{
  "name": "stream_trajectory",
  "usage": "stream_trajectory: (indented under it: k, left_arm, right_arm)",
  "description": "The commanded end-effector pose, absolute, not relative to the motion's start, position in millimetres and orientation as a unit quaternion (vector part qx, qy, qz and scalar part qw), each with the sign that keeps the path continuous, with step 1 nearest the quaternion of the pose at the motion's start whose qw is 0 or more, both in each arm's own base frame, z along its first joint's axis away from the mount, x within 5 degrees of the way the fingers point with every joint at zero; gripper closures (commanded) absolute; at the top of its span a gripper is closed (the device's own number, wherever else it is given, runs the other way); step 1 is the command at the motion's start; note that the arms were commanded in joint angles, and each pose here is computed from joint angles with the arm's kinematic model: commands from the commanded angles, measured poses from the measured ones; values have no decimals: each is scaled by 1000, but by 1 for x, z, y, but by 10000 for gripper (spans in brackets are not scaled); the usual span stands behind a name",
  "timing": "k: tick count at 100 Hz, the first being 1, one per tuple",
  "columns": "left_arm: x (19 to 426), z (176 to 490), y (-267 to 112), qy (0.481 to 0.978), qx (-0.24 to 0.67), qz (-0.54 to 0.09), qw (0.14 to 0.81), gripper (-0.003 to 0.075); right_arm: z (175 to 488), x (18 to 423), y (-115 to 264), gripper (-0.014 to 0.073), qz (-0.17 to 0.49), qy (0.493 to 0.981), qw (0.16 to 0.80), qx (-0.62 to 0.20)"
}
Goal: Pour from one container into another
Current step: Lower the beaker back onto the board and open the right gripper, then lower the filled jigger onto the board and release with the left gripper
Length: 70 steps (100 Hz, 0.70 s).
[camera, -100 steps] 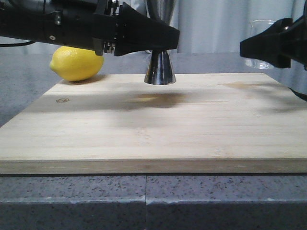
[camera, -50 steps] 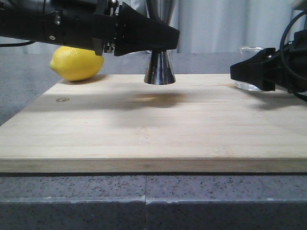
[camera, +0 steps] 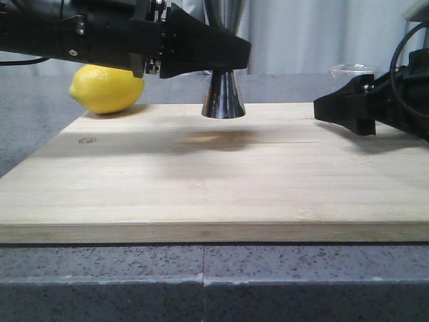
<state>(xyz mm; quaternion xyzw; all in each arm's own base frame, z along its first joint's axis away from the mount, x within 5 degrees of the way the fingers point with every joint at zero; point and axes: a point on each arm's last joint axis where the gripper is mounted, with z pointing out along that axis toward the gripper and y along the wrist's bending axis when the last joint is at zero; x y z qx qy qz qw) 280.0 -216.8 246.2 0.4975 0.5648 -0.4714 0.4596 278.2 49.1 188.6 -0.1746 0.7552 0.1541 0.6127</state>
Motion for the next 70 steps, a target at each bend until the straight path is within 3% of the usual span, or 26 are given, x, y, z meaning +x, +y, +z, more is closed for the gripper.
stream_trajectory:
  k: [1, 34, 70]
  left_arm:
    - [274, 276, -220, 521, 479, -507, 493, 638]
    - [275, 277, -220, 521, 476, -508, 494, 638]
    - [278, 274, -220, 517, 495, -470, 517, 638]
  right_arm:
    - [216, 279, 48, 8, 156, 709, 665, -175]
    - [272, 250, 49, 9, 126, 645, 723, -213]
    - [309, 220, 44, 9, 83, 614, 754, -220]
